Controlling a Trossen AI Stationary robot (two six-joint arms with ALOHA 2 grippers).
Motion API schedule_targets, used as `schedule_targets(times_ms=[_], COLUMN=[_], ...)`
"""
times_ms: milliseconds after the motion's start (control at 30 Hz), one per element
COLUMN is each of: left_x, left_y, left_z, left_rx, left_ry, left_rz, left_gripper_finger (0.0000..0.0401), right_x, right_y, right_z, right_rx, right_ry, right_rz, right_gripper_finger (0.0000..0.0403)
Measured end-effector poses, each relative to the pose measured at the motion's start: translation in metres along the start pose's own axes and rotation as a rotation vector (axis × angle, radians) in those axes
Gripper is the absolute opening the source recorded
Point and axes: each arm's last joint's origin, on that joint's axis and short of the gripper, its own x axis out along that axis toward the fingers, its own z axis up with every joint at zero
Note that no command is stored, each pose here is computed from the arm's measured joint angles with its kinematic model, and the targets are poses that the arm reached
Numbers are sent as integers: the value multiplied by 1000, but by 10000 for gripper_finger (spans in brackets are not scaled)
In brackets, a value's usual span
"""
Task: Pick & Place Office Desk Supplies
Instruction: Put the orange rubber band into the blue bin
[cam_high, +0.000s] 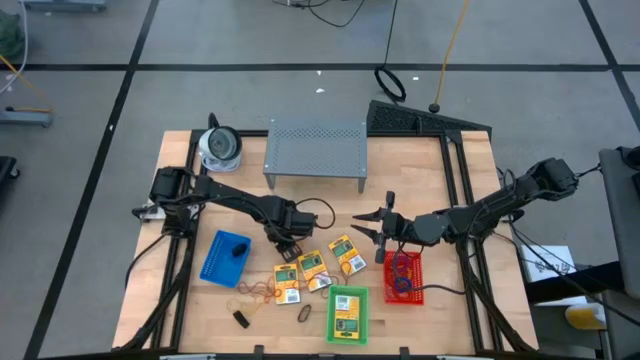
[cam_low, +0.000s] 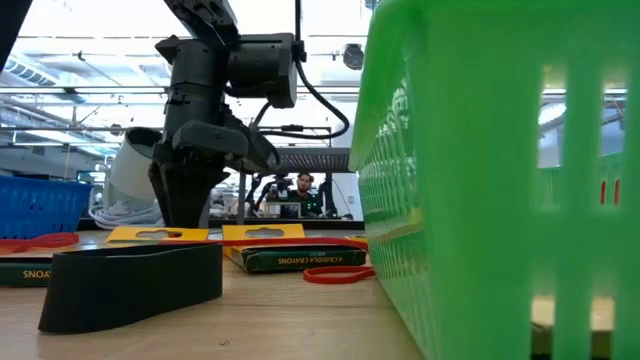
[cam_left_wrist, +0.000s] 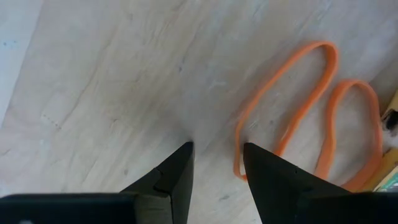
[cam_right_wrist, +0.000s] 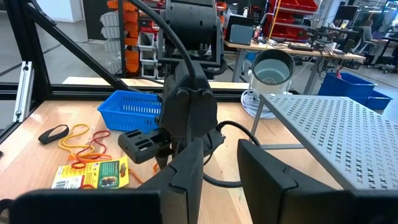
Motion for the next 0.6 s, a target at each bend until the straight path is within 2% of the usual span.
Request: schedule_targets(times_ms=[200,300,467,600], left_x=[0,1,2,2], left_y=[0,-2,-3,-4], left_z=[0,-1,-3,-4], left_rx=[-6,4,21,30], left_ry=[-11,-18,-18,-17], left_rz=[16,24,35,36], left_gripper_finger=[145,110,16,9], right_x=[0,0,0,0], right_y=[0,0,0,0], right_z=[0,0,0,0], right_rx=[-2,-2,-2,-3], right_ry=[3,3,3,4], right_rz=[0,0,0,0], right_gripper_finger=[89,89,89,89])
